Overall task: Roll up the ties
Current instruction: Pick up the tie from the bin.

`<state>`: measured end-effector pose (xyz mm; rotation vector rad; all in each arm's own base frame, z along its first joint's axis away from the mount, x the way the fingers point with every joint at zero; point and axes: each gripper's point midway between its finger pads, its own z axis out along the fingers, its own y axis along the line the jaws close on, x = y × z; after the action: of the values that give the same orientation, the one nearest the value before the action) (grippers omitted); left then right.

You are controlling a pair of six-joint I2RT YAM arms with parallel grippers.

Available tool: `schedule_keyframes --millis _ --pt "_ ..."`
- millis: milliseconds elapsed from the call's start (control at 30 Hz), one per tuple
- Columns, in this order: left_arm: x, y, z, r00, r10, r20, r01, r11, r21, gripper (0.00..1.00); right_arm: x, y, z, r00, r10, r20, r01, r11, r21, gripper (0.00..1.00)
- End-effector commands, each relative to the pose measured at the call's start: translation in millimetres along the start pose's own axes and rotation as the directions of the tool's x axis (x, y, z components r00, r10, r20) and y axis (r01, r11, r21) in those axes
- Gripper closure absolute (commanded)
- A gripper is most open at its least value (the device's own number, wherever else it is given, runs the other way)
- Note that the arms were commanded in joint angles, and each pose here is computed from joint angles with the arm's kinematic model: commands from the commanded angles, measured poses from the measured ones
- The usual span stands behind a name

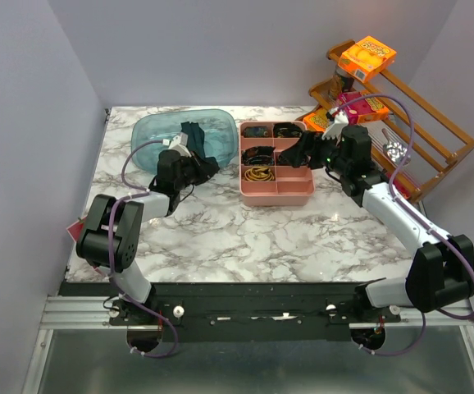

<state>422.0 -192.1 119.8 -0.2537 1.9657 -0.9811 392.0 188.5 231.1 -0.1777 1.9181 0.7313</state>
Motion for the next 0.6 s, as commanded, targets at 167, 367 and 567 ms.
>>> schedule_keyframes --millis 167,367,567 --pt "-24.2 -38.0 -17.9 0.992 0.123 0.005 -0.123 0.989 0.081 1.00 -7.0 12.3 -1.7 1.000 -0.016 -0.012 0.016 1.000 -0.026 0.00" --pt "-66.0 -89.8 -54.7 0.968 0.245 0.062 -0.251 0.962 0.107 1.00 -15.9 31.2 1.3 0.999 -0.029 -0.027 0.027 0.998 -0.058 0.00" --pt "-85.5 -141.8 -103.0 0.938 0.336 0.085 -0.346 0.922 0.175 1.00 -17.9 61.6 9.9 0.997 -0.044 -0.067 0.036 0.992 -0.119 0.00"
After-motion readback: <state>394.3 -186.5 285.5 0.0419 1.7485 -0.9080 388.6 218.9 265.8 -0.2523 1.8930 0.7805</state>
